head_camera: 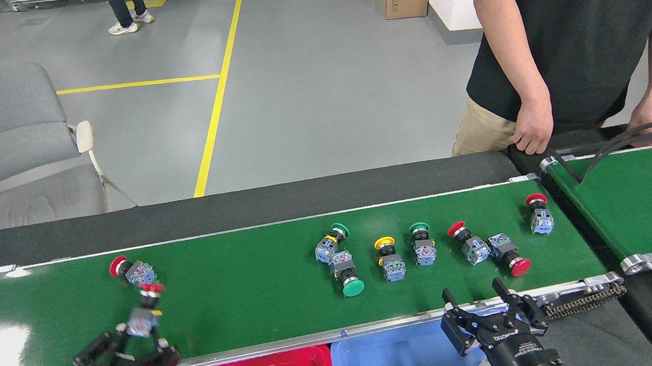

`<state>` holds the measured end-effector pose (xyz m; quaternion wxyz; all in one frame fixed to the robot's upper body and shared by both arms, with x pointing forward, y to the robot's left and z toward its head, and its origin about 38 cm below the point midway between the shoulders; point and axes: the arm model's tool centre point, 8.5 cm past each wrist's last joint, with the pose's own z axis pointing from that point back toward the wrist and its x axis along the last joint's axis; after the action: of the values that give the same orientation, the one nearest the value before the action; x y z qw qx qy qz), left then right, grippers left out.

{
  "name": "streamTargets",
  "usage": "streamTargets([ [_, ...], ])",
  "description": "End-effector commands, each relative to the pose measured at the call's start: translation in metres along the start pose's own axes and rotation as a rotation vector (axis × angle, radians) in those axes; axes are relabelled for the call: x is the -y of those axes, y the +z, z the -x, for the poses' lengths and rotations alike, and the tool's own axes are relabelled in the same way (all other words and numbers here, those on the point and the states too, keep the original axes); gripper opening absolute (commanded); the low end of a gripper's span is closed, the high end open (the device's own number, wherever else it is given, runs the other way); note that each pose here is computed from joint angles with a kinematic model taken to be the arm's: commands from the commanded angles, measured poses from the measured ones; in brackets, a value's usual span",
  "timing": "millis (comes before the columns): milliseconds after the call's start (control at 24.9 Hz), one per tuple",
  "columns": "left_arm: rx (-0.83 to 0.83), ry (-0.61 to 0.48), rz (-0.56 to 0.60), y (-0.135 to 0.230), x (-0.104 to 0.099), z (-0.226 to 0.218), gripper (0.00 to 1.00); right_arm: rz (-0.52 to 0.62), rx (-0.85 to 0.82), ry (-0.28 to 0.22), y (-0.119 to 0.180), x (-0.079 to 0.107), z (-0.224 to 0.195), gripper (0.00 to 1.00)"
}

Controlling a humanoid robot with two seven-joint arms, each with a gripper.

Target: Pick switch part from conveyor to tray

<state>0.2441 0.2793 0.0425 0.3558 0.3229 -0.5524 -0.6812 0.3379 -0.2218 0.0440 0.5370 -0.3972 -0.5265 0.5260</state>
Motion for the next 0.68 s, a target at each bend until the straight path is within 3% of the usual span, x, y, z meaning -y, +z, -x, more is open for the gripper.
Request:
streamTargets([
  [0, 0.061, 0.031, -0.050, -0.006, -0.006, -0.018, 1.00, 0.031, -0.010, 0.007, -0.003, 0.009, 0.001, 0.99],
  [241, 0.008, 0.047, -0.081, -0.007, -0.011, -0.011, 1.00, 0.036, 0.077, 0.092, -0.015, 0.012, -0.036, 0.99],
  [322, -0.035, 0.040, -0.085, -0.002, -0.012, 0.000, 1.00, 0.024, 0.101, 0.094, -0.022, 0.007, -0.048, 0.99],
  [563, -0.494, 0.013, -0.075, 0.031, -0.015, 0.072, 1.00, 0.005, 0.176, 0.114, -0.060, 0.014, -0.098, 0.99],
  [643, -0.573, 0.008, -0.052, 0.042, -0.010, 0.085, 1.00, -0.017, 0.220, 0.126, -0.068, 0.010, -0.119, 0.99],
])
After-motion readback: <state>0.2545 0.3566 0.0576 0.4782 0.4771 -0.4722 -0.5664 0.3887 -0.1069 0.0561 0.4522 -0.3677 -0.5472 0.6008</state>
